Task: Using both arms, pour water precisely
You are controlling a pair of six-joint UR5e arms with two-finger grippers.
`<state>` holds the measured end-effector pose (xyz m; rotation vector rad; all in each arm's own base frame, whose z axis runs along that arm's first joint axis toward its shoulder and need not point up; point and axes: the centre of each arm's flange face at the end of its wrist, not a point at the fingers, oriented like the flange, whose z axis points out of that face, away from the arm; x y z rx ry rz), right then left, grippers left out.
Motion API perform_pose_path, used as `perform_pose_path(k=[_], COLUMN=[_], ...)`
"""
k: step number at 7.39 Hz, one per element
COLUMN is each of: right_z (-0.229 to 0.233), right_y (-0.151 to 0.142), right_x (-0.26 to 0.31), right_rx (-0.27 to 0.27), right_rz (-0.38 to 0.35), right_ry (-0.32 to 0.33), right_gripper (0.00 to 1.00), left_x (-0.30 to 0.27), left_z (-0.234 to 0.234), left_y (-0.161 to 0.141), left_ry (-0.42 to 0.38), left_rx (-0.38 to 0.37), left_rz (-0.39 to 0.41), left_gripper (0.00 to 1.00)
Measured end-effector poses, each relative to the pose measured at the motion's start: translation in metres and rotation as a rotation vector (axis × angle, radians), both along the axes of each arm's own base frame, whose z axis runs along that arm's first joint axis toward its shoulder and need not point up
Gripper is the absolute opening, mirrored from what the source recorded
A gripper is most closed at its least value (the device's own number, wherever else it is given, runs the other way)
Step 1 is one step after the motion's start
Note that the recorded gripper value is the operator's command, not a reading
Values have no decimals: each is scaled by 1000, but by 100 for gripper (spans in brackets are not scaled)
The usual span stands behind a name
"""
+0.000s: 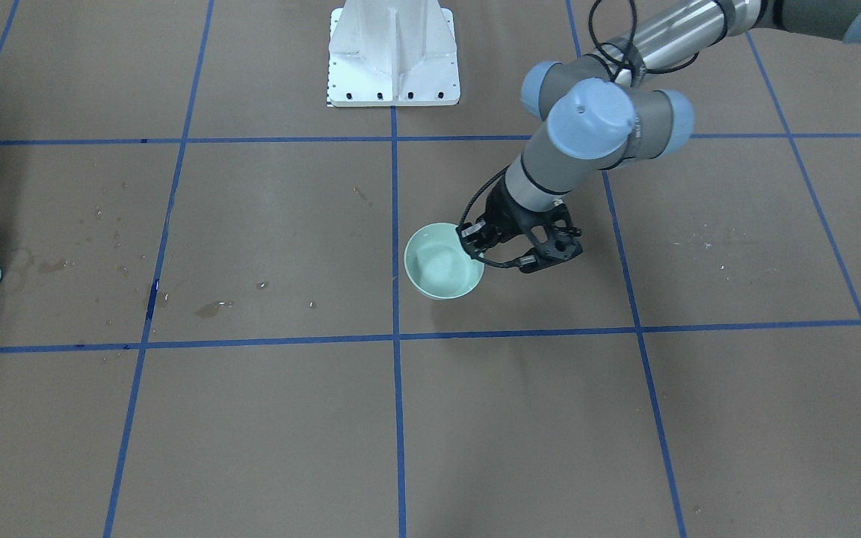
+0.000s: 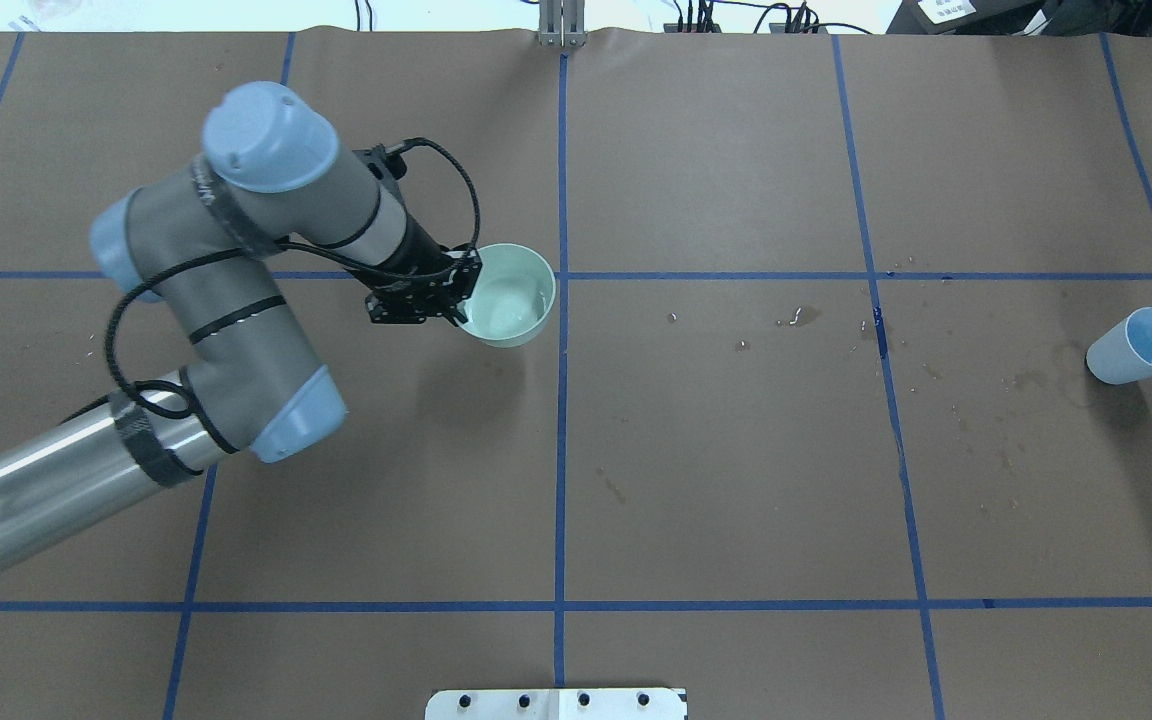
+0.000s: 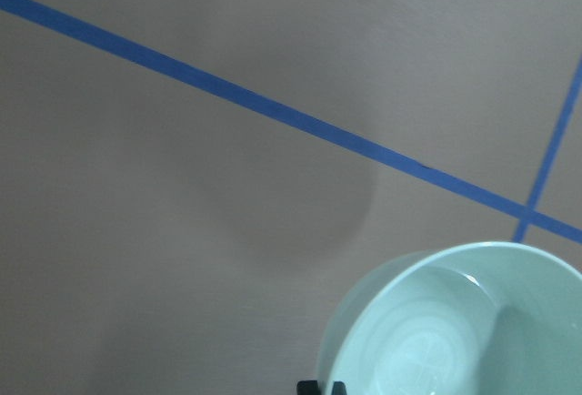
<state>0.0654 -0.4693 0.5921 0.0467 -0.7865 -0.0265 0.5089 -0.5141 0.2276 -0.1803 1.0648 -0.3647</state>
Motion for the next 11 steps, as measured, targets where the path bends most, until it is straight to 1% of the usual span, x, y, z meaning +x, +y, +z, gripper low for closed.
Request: perform_pose_path(k=[1,3,4,5,6,10,11], right_z=[0,0,0,0,-1,-8,-20], right_y=[0,0,0,0,-1,0,3], right_x=[0,0,0,0,0,2,3], right_rx=[0,1,1,2,3,15,13], right_rz=[0,-1,-1,-1,0,5,24], right_ry=[0,0,0,0,0,2,5], right_gripper=[100,100,100,100,100,99,99], left_x=[32,66,72,74,75,72,64], left_z=[-13,-20,-18,-17,-16,-20,-26], left_y=[-1,1,2,2,2,3,0], left_ry=[-21,-51,-59,-63,-65,-60,-49], left_rx=[5,10,8,7,6,20,28], left_rz=[-15,-22,-20,-20,-20,-31,-41], left_gripper=[0,0,30,97,100,100,100])
